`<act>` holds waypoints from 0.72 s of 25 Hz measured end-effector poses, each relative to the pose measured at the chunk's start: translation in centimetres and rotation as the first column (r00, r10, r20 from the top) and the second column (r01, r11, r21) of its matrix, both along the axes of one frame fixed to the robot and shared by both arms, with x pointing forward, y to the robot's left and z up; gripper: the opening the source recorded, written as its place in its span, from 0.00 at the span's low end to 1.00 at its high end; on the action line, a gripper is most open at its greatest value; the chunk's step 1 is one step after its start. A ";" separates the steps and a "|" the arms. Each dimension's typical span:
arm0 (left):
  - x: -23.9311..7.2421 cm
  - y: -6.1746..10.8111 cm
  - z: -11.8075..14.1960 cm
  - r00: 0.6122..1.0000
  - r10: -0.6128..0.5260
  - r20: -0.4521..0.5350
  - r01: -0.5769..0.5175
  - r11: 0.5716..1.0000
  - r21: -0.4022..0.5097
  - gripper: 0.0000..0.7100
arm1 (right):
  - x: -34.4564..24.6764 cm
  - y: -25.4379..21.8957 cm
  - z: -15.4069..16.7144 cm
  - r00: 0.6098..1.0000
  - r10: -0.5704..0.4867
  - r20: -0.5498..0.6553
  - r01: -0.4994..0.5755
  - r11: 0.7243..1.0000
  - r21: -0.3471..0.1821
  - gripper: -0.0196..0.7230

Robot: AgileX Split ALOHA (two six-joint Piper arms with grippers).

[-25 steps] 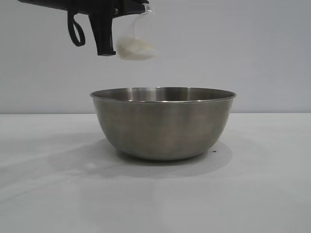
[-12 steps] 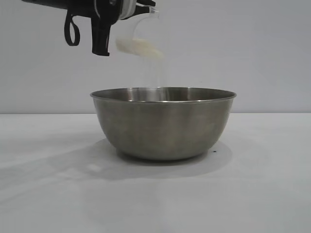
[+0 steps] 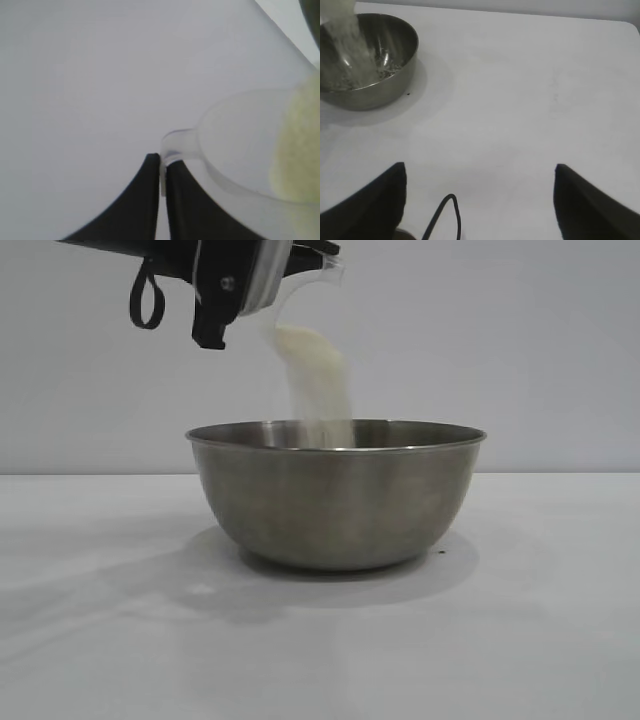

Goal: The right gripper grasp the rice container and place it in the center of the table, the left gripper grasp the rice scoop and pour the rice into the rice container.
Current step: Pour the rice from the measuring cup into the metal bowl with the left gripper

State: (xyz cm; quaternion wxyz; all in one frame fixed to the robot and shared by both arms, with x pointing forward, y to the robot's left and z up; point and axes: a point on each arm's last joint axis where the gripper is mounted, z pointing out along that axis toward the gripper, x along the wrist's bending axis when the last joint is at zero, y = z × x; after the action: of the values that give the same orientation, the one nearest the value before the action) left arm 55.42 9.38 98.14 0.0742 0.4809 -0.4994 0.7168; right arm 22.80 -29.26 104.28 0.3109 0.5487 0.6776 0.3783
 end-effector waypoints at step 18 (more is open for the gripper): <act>-0.8 -0.6 -0.3 0.982 -0.113 0.154 0.086 0.982 0.168 0.00 | 0.0 0.0 0.0 1.000 0.000 0.000 0.000 1.000 0.000 0.76</act>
State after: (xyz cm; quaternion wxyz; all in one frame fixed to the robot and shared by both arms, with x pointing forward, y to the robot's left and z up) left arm 54.64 8.80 97.80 0.0298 0.3993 -0.5835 0.7065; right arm 22.80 -29.26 104.28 0.3109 0.5487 0.6776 0.3783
